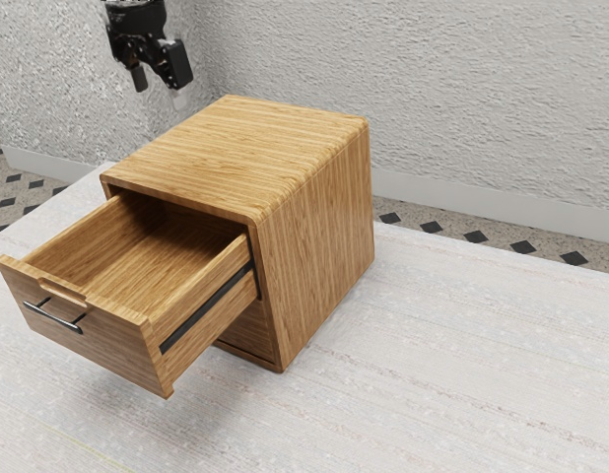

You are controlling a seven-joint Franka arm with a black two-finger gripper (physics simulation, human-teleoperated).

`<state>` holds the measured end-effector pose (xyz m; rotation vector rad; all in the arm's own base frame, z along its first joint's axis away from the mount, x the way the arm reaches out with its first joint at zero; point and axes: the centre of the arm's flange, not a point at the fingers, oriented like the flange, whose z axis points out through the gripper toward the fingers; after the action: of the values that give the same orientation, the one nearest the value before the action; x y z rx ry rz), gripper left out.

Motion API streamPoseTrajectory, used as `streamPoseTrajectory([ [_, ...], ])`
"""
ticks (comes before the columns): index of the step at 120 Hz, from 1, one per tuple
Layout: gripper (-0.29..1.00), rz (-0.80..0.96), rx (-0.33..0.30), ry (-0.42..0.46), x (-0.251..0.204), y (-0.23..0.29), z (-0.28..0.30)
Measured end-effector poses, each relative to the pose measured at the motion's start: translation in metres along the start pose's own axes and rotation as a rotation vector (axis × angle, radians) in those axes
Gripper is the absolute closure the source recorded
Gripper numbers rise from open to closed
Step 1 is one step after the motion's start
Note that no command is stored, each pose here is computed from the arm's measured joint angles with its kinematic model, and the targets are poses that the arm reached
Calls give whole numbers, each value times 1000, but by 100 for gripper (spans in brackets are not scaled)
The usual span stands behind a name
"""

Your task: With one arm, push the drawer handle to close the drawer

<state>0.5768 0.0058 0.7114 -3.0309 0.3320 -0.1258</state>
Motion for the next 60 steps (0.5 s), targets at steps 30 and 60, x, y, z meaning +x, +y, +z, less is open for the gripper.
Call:
streamPoseTrajectory([
  [30, 0, 12, -9, 10, -72, 17, -24],
  [60, 9, -29, -22, 6, -283, 85, -2],
])
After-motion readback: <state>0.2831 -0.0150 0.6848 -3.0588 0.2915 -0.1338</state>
